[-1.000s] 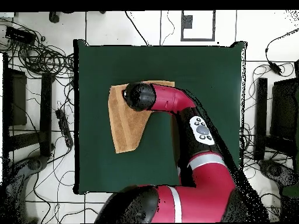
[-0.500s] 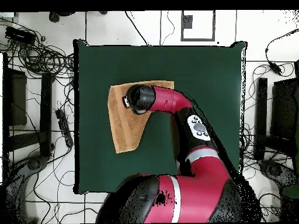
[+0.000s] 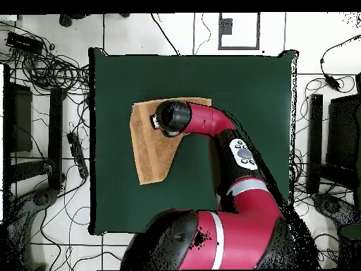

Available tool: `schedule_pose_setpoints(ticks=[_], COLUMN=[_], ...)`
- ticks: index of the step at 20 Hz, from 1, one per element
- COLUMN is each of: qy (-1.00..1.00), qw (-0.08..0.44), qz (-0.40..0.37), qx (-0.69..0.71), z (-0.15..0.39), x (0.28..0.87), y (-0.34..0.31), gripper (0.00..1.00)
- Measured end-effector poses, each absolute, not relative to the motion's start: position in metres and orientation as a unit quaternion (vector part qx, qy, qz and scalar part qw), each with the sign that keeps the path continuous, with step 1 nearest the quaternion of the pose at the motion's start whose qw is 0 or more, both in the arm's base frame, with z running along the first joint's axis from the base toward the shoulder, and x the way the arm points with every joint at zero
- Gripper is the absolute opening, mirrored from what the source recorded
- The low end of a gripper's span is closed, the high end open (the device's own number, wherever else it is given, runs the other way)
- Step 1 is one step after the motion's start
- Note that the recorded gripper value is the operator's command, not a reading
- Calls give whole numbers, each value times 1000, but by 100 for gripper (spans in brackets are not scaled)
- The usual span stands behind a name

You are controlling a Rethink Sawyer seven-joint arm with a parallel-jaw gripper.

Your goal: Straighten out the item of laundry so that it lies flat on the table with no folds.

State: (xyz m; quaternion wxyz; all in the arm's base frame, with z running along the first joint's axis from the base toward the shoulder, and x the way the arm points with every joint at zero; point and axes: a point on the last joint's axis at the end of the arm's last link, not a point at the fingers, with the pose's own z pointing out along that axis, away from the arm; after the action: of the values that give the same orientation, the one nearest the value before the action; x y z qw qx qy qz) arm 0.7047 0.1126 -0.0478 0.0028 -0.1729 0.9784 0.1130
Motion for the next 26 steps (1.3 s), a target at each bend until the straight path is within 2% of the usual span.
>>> schedule_pose_setpoints(ticks=[19,26], qy=[982,986], qw=[11,34], qz=[89,76], qx=[-168,-145], z=[-46,-36], x=[711,713], y=[64,12], gripper=[0,0])
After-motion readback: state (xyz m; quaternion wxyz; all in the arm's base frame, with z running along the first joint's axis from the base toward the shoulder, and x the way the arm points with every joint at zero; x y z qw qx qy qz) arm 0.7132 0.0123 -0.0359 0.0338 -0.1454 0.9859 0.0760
